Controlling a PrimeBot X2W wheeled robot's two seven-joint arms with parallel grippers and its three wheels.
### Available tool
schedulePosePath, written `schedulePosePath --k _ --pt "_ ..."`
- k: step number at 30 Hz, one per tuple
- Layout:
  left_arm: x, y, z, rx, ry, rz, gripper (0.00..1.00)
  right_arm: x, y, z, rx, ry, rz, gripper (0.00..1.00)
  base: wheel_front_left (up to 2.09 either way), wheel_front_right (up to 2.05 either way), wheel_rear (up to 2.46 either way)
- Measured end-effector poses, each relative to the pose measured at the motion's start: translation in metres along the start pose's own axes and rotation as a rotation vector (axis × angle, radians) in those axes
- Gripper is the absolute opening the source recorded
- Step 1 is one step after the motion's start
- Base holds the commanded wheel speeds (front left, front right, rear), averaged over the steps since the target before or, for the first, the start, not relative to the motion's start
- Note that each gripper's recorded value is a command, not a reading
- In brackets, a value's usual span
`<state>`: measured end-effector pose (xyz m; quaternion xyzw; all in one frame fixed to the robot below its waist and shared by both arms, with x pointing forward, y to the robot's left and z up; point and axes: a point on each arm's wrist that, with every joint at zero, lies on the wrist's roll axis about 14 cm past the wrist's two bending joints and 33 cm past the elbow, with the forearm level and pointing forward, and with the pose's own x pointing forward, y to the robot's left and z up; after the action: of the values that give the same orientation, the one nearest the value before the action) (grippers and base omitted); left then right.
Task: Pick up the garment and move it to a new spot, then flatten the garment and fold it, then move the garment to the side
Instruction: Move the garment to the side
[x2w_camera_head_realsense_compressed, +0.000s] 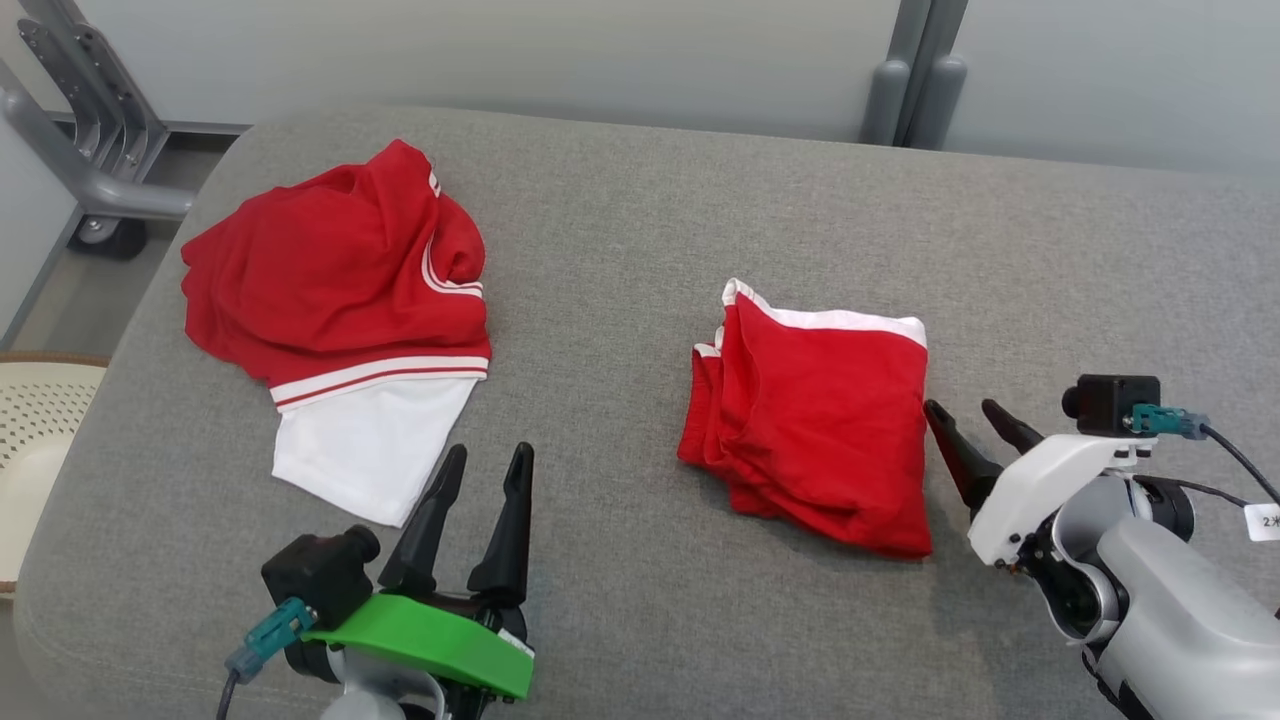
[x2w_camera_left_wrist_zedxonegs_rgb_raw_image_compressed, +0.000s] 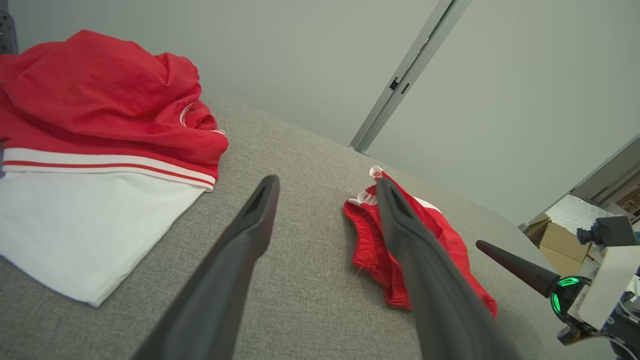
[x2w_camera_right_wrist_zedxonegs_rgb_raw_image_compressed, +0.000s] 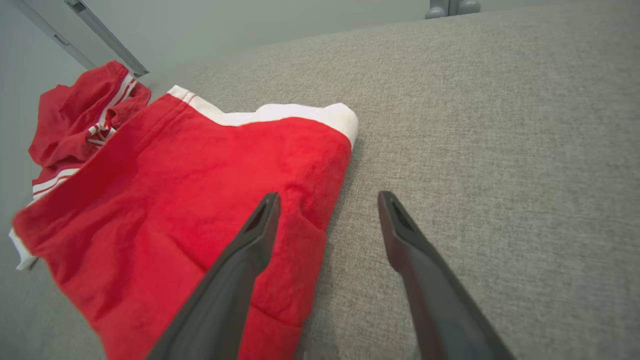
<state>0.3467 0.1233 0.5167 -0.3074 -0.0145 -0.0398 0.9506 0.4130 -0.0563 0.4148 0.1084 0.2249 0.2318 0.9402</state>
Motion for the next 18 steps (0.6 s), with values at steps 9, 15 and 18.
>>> schedulePosePath --k 9,15,18 --pt "0.0 0.009 -0.006 0.003 0.019 0.031 1.0 0.011 0.004 -0.019 0.185 0.037 0.002 1.0 0.0 0.0 0.0" --pt "-0.003 0.017 -0.005 0.006 0.018 0.057 1.0 0.017 0.002 -0.03 0.267 0.072 -0.011 1.0 0.0 0.0 0.0" --pt "-0.003 0.021 -0.004 0.008 0.015 0.071 1.0 0.02 0.007 -0.038 0.298 0.104 0.006 0.98 0.0 0.0 0.0"
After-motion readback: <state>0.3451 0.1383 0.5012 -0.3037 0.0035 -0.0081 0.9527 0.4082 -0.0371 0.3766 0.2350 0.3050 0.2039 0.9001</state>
